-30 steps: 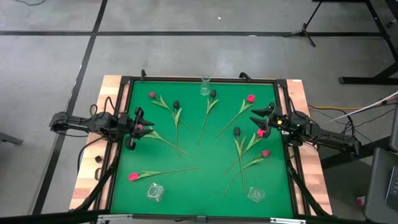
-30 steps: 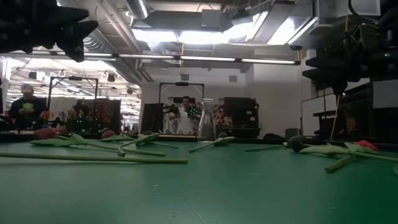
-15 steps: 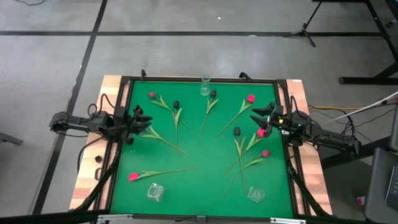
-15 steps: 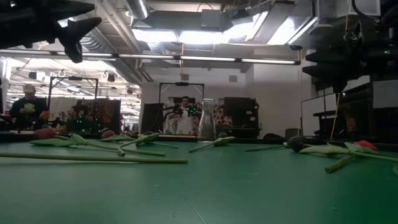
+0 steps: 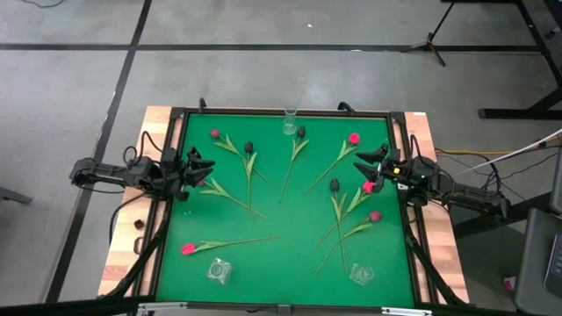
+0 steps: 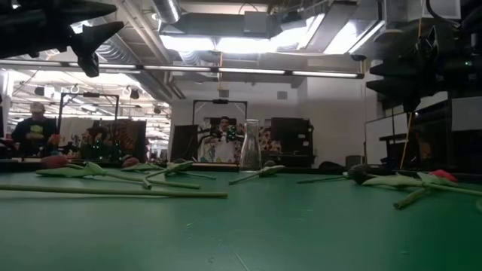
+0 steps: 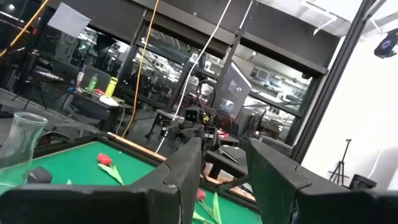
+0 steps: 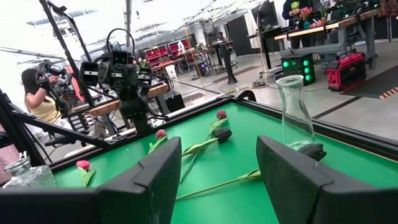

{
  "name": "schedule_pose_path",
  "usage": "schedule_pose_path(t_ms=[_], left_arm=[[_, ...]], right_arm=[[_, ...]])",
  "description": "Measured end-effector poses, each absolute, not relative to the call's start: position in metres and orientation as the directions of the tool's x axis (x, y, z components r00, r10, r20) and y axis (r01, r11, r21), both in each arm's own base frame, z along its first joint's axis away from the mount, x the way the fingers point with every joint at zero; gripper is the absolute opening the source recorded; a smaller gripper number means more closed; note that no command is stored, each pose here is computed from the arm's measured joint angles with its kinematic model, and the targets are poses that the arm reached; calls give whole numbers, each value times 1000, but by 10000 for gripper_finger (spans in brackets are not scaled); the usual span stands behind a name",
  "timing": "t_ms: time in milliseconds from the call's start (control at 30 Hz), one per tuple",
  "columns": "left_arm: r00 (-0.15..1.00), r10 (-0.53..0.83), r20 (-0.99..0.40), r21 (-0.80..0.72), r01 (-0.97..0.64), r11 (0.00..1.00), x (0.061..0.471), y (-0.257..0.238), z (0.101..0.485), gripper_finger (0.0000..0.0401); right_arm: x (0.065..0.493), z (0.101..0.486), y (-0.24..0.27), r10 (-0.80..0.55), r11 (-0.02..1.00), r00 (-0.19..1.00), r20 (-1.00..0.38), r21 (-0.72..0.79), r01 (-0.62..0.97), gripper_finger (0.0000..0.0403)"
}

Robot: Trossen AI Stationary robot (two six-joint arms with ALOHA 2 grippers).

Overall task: Sort flowers into vase by color
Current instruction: Put the middle dark red tulip into the top transparent vase

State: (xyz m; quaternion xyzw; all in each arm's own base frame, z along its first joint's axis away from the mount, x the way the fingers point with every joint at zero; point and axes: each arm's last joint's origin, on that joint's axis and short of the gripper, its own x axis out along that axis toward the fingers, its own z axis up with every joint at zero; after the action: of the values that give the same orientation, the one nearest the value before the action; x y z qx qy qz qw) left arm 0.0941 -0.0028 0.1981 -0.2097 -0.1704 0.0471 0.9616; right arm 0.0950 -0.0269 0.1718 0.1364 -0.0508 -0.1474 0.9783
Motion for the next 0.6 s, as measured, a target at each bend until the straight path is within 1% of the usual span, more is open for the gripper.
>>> schedule_pose_path(t_ms=[100, 200, 333, 433, 600], left_arm=[[937, 162, 308, -432, -14, 902, 94, -3, 198, 125], [934, 169, 315, -508, 15, 861, 94, -3, 199, 125], [914, 201, 353, -561, 35, 827, 92, -2, 203, 125], [912, 198, 359, -559, 40, 828, 90, -1, 211, 125], [919, 181, 351, -504, 22, 864, 90, -2, 228, 129]], right_arm=[[95, 172, -27, -303, 919, 951, 57, 282, 275, 209], [95, 172, -27, -303, 919, 951, 57, 282, 275, 209], [95, 172, -27, -303, 919, 951, 57, 282, 275, 209], [95, 172, -27, -303, 919, 951, 57, 281, 276, 209], [95, 172, -28, -334, 910, 941, 57, 281, 306, 209]])
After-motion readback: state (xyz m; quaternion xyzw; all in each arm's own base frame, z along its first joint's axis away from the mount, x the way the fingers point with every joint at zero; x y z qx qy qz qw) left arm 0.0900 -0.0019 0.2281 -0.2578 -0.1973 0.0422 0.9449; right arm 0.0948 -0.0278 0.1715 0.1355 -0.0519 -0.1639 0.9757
